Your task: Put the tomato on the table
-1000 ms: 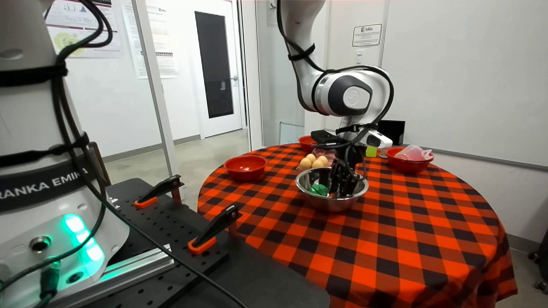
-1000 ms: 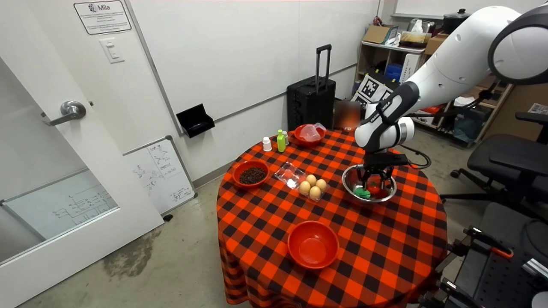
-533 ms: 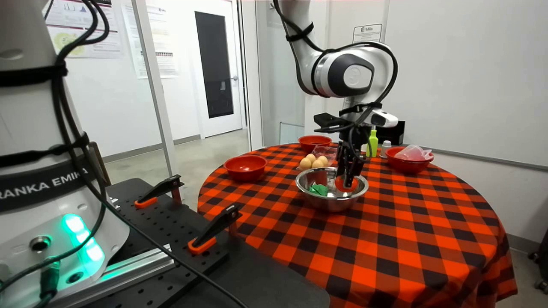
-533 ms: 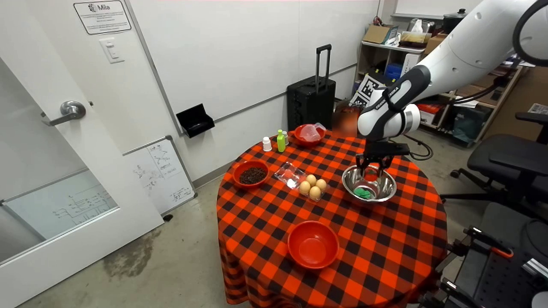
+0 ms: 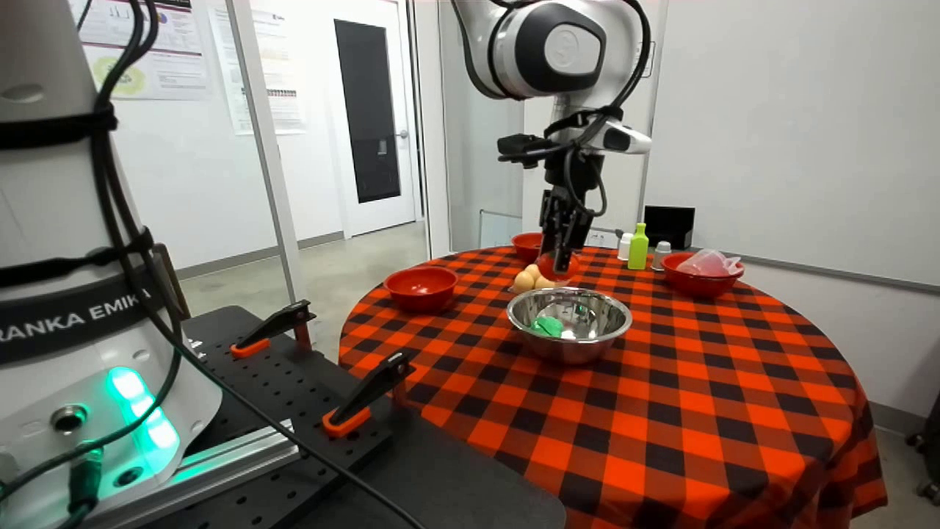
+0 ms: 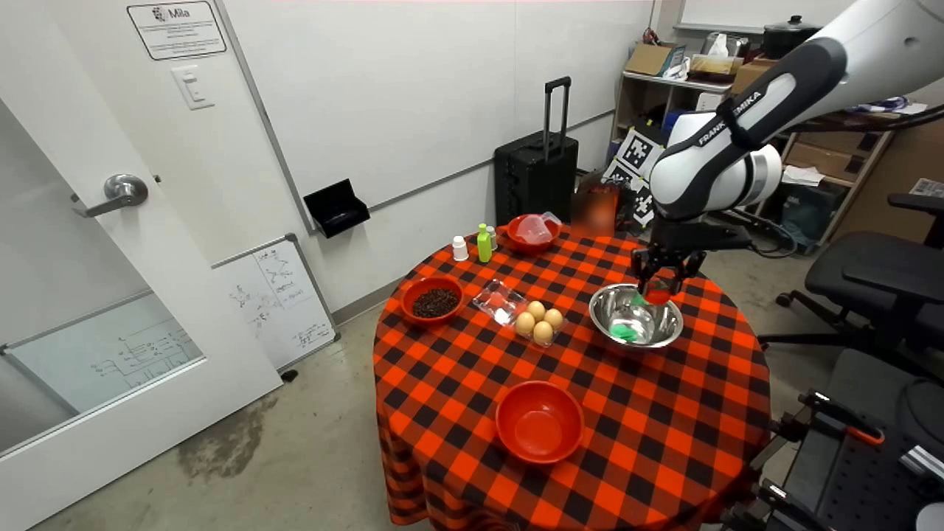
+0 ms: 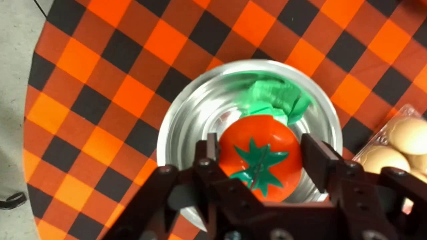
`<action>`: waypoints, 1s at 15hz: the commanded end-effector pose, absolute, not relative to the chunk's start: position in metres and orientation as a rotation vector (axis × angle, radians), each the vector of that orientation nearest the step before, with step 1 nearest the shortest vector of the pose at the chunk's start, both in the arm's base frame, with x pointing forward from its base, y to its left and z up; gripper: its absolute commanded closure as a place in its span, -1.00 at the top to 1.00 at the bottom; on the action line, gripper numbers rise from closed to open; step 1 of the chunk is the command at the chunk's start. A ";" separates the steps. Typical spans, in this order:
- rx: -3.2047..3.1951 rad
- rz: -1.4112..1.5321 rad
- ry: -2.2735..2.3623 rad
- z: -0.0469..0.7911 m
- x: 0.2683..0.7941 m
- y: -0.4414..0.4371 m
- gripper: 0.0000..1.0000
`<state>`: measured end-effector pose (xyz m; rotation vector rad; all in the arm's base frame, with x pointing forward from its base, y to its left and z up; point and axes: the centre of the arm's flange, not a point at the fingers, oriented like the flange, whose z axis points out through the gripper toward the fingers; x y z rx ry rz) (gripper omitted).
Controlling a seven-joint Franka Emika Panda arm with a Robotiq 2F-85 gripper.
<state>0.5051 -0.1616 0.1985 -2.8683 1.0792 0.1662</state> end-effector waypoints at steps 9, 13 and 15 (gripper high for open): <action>-3.038 0.508 0.292 0.212 0.398 -0.031 -0.26; -3.098 0.521 0.061 0.190 0.401 0.010 -0.26; -3.112 0.489 -0.004 0.179 0.407 0.024 -0.26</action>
